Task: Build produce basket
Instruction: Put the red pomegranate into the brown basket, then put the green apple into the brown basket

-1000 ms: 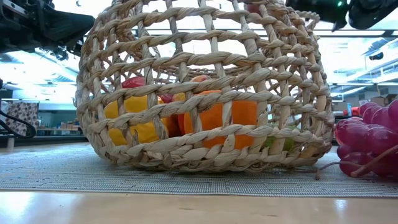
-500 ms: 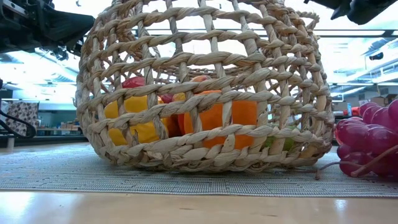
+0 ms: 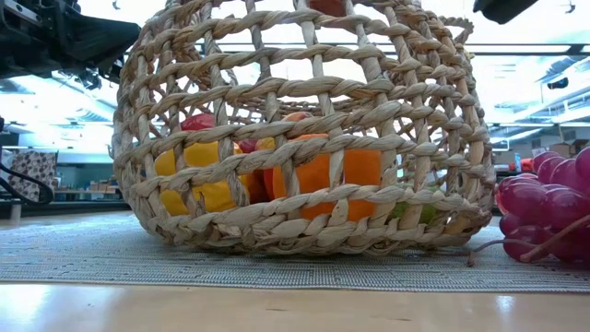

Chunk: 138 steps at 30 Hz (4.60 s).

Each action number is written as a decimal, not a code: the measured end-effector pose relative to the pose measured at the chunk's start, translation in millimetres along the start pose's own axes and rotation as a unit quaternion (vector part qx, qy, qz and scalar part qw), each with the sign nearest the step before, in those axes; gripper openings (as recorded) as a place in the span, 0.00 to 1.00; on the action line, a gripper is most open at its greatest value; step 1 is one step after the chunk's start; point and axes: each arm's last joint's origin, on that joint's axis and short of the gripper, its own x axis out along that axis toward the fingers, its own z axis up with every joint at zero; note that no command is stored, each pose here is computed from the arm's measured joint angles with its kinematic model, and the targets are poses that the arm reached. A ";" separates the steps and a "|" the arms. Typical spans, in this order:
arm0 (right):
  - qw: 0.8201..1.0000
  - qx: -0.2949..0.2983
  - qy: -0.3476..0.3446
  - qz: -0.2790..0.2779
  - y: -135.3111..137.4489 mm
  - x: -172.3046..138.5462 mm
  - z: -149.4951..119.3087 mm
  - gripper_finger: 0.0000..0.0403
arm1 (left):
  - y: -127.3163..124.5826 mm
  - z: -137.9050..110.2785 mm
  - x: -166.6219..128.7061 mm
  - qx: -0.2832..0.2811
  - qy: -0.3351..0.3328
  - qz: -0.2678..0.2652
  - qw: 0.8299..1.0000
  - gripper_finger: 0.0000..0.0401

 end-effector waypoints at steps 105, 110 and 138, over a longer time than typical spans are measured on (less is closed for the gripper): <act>0.996 -0.026 0.085 0.002 64.5 -11.9 100.0 0.94 | 0.0 0.0 0.0 0.000 0.000 0.000 1.000 0.08; 0.987 0.001 0.043 0.157 95.0 -38.9 112.4 0.93 | 0.0 0.0 0.0 0.000 0.000 0.000 1.000 0.07; 0.675 0.262 0.690 -0.002 62.1 -156.5 38.4 0.93 | 0.0 0.0 0.0 0.000 0.000 0.000 1.000 0.08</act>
